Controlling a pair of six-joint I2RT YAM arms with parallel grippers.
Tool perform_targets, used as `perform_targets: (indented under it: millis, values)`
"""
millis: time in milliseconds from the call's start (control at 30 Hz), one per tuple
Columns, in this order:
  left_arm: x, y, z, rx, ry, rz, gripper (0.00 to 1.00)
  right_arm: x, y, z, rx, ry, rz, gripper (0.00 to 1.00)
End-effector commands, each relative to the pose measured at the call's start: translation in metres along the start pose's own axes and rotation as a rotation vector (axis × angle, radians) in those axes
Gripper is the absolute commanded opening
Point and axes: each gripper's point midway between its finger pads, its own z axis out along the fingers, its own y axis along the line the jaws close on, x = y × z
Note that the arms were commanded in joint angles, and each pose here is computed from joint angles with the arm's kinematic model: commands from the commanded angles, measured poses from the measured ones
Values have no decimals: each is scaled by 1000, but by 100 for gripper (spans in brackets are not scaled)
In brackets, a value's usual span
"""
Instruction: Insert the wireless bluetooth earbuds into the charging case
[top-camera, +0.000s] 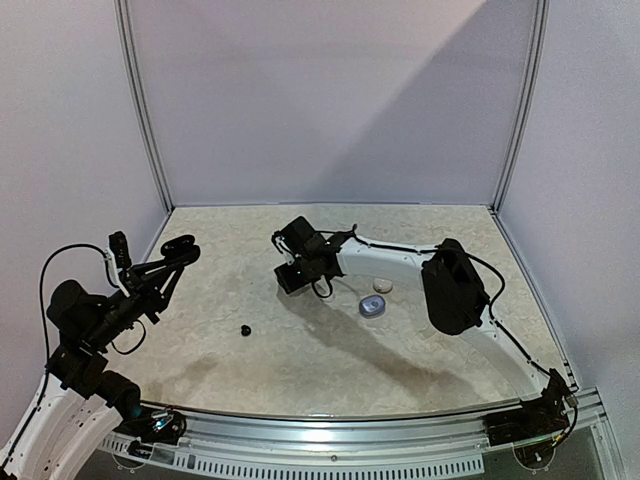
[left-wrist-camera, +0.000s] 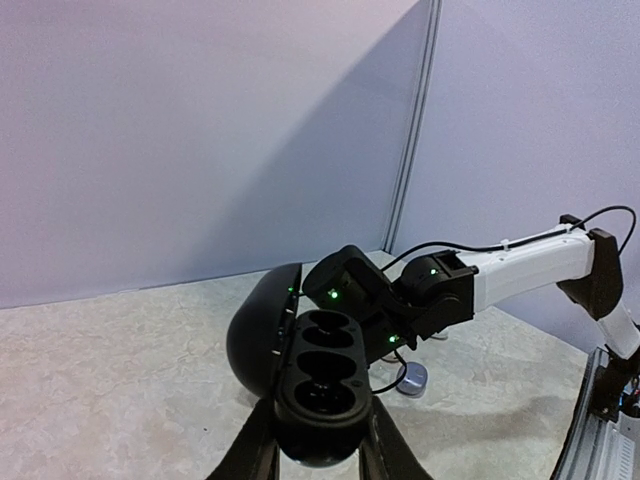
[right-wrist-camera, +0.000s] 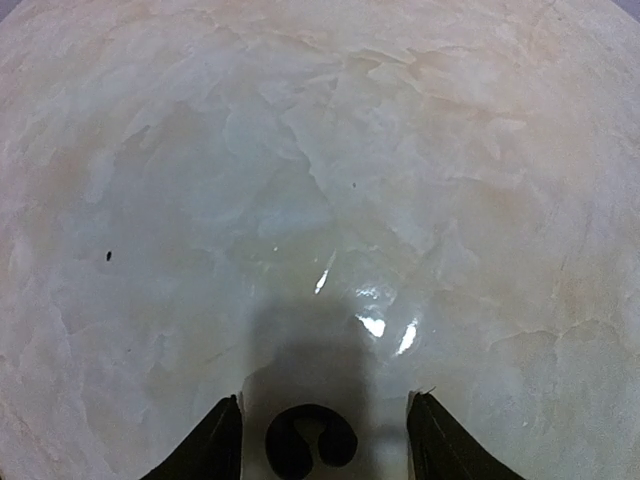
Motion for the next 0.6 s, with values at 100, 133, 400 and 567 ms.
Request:
perform_targets:
  millis: [100,133,400,567]
  values:
    - [-8,2,-2,-11,-24,17,0,29,0,10,-1,65,-14,51]
    - [-8,1,-2,-10,-25,18,0,31,-1,10,4,69,-15,48]
    - [-8,3,-2,-19,-24,16,0,40,6,2,23,86,-57,30]
    - [-9,3,-2,-20,-29,18,0,52,7,-14,38,109,-86,24]
